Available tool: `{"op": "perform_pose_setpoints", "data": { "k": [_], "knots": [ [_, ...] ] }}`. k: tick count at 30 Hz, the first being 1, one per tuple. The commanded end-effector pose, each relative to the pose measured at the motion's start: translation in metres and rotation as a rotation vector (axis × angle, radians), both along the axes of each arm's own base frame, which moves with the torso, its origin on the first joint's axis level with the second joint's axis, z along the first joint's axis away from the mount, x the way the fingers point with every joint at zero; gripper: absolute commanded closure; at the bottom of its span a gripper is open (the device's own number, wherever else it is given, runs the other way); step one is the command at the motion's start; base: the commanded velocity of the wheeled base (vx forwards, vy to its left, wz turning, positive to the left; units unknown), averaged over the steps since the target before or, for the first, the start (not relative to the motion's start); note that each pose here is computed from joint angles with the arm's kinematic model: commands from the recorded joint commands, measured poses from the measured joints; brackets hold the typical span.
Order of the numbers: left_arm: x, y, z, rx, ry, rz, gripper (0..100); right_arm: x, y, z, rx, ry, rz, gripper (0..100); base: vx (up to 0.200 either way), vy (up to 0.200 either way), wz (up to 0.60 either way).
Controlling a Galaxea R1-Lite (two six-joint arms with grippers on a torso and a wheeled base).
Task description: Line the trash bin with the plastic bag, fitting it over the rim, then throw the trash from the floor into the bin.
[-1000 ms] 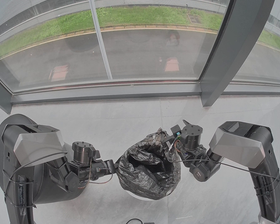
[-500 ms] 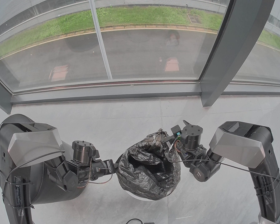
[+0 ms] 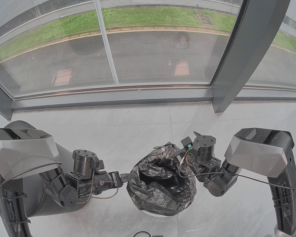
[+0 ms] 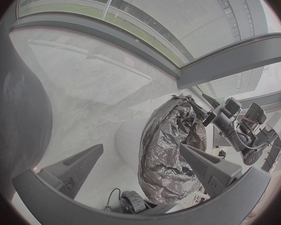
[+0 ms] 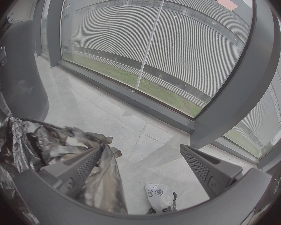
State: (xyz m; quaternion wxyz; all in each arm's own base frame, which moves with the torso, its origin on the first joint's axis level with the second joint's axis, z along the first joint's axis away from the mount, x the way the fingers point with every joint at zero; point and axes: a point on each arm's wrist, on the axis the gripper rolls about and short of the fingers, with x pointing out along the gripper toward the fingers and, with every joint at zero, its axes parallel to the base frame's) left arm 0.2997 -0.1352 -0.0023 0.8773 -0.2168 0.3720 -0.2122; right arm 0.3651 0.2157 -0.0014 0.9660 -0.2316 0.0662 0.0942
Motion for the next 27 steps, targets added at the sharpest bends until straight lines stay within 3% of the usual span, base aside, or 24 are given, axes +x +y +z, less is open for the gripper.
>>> {"op": "perform_pose_setpoints", "data": {
  "k": [1,15,18,27],
  "knots": [
    [-0.010,0.002,0.011,-0.003,-0.012,-0.002,0,-0.010,0.001,0.013,0.004,-0.006,0.016,0,0.000,0.000,0.00],
    [-0.040,-0.002,0.036,-0.015,-0.046,-0.055,0,-0.049,0.008,0.034,-0.011,0.024,0.086,0,0.000,0.000,0.00],
    [-0.046,-0.004,0.034,-0.009,-0.032,-0.072,0,-0.071,0.016,0.031,0.005,0.067,0.130,0,0.000,0.000,0.00],
    [-0.048,0.001,0.029,-0.024,-0.052,-0.057,0,-0.152,0.048,0.006,0.157,0.291,0.305,0,0.000,0.000,0.00]
  ]
}}
